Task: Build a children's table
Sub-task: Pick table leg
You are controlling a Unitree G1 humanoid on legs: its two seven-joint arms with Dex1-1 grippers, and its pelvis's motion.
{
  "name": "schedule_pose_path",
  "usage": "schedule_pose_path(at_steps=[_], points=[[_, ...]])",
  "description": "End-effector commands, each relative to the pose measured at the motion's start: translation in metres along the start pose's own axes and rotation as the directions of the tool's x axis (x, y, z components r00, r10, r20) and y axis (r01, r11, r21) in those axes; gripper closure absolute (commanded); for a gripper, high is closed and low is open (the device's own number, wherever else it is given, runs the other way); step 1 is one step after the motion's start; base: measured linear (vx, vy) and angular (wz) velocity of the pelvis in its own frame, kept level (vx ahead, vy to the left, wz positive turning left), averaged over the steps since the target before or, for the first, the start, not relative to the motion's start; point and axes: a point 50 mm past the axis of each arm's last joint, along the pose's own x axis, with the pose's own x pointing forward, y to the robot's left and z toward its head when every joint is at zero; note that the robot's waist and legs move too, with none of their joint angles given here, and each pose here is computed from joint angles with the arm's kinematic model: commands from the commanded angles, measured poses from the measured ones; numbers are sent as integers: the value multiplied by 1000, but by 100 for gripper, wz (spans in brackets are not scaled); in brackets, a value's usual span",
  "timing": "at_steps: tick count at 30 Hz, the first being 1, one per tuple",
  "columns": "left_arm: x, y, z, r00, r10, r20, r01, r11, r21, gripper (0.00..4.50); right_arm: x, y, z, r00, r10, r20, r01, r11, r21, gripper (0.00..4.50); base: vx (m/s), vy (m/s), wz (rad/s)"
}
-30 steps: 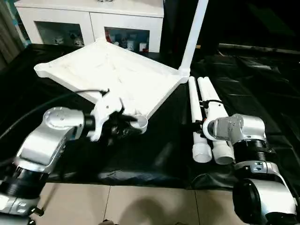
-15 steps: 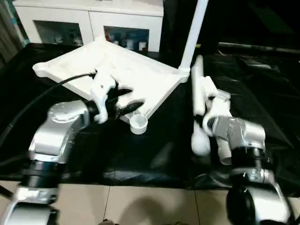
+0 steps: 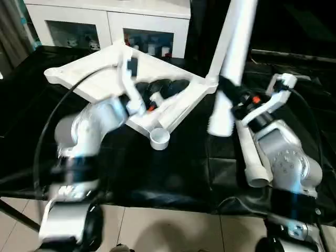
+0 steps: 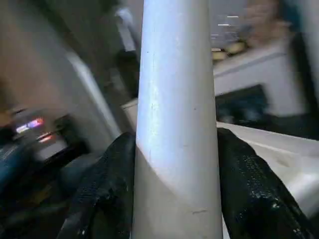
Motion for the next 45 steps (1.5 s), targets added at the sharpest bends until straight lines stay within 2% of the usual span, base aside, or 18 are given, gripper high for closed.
schedule_pose_path(at_steps=[1, 5, 8, 9, 15, 19, 21, 25, 29, 30, 31, 36, 38, 39, 45], points=[[2, -4, 3, 1000, -4, 2, 4, 1000, -5, 0, 1, 10, 5, 997, 73, 1, -73, 997, -17, 266, 0, 0, 0], [12, -10, 3, 1000, -2, -13, 1, 1000, -19, 0, 4, 24, -9, 979, 171, -111, -180, 981, -72, 266, 0, 0, 0], [15, -9, 1, 1000, 16, -14, -16, 1000, -14, 0, 5, 26, -19, 969, 176, -175, -197, 974, -112, 266, 0, 0, 0], [16, -6, -1, 999, 50, -2, -50, 999, -13, 0, 7, 26, -26, 962, 165, -216, -200, 968, -151, 266, 0, 0, 0], [17, -3, -4, 996, 87, 26, -87, 996, -22, 0, 15, 30, -38, 949, 129, -288, -208, 942, -265, 266, 0, 0, 0], [16, -3, -5, 995, 94, 25, -92, 995, -43, 0, 21, 30, -42, 954, 76, -290, -171, 932, -318, 266, 0, 0, 0], [15, 0, -6, 990, 137, 25, -135, 990, -42, 29, 24, 30, -43, 958, 52, -281, -151, 926, -345, 266, 0, 0, 0], [14, 5, -8, 983, 180, 32, -178, 982, -57, 57, 29, 32, -48, 954, 44, -296, -162, 909, -385, 266, 0, 0, 0], [16, 4, -13, 986, 165, 24, -163, 984, -76, 89, 32, 37, -52, 951, 57, -302, -181, 899, -398, 266, 0, 0, 0], [16, 4, -14, 986, 166, 20, -164, 984, -74, 111, 33, 37, -53, 951, 58, -302, -182, 898, -400, 266, 0, 0, 0], [17, 4, -15, 984, 175, 19, -173, 982, -74, 111, 34, 38, -53, 952, 58, -300, -182, 897, -402, 266, 0, 0, 0], [17, 8, -14, 975, 219, 30, -217, 974, -70, 168, 37, 38, -53, 956, 50, -289, -172, 894, -414, 266, 0, 0, 0], [17, 10, -14, 972, 233, 32, -230, 971, -68, 168, 37, 37, -52, 957, 46, -287, -168, 893, -418, 266, 0, 0, 0], [17, 10, -14, 972, 234, 31, -232, 970, -67, 187, 37, 37, -52, 957, 46, -286, -168, 893, -419, 266, 0, 0, 0], [16, 13, -12, 965, 257, 42, -255, 965, -63, 220, 39, 38, -52, 958, 43, -284, -166, 890, -425, 266, 0, 0, 0]])
